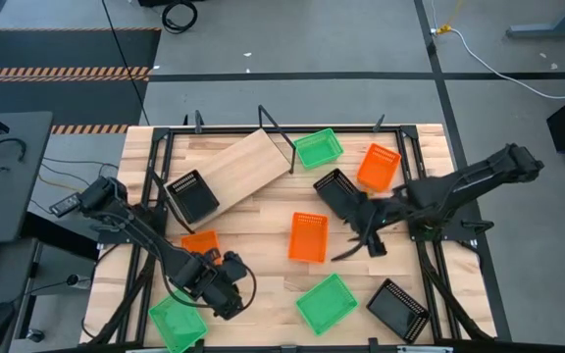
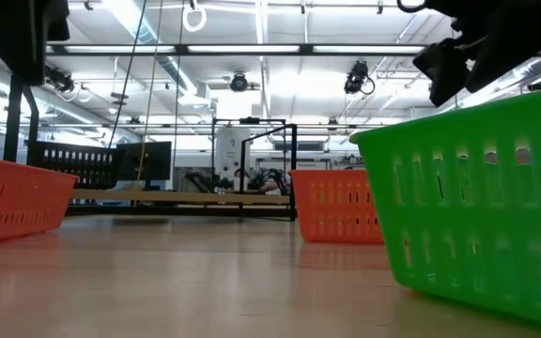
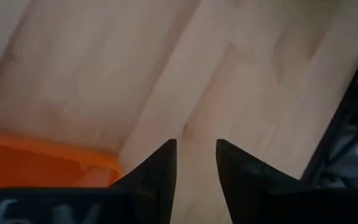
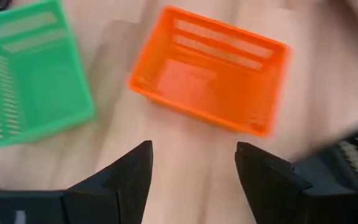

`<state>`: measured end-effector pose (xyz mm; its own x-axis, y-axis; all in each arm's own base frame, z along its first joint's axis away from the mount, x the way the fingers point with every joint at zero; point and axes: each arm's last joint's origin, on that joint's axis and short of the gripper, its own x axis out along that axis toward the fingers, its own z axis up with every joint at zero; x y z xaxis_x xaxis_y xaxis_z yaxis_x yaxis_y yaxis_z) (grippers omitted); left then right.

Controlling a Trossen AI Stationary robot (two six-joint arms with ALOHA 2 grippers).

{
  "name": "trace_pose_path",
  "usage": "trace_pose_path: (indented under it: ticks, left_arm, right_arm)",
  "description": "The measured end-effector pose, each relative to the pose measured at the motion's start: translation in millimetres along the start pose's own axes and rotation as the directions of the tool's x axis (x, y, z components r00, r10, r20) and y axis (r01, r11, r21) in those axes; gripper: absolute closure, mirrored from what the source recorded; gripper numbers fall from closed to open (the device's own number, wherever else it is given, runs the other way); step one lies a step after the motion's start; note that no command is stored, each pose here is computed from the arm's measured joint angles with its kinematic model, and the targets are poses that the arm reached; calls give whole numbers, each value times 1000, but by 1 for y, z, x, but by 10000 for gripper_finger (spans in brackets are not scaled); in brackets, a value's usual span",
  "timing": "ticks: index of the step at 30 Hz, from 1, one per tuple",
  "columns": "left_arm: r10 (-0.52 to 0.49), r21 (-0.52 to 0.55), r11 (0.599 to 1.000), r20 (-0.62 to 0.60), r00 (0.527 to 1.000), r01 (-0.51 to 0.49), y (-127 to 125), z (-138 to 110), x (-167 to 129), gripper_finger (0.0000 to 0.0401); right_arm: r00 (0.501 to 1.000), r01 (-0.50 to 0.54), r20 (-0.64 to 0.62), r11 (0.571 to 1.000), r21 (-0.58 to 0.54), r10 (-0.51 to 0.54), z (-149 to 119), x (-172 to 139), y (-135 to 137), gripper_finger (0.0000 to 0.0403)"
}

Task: Stack baskets on shelf by color
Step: Put the middle orange bin on the shelf

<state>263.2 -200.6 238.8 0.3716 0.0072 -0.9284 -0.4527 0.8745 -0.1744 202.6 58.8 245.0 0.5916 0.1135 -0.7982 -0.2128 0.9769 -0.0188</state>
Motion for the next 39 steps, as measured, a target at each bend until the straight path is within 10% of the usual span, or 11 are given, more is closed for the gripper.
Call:
trace_pose_path:
  ticks: [15,27,39]
  left_arm:
    - [80,-64,995,84,993,-75,14,23,5,282]
    - [64,-16,998,79,995,-63,12,23,5,282]
    - [64,44,997,91,994,-68,10,18,4,282]
  right_arm:
    - [998,-52,-42,996,-73,49,65,78,55,169]
    - [980,80,-186,996,36,-72,58,145,27,174]
    - [981,68,-175,995,-76,-81,60,145,22,387]
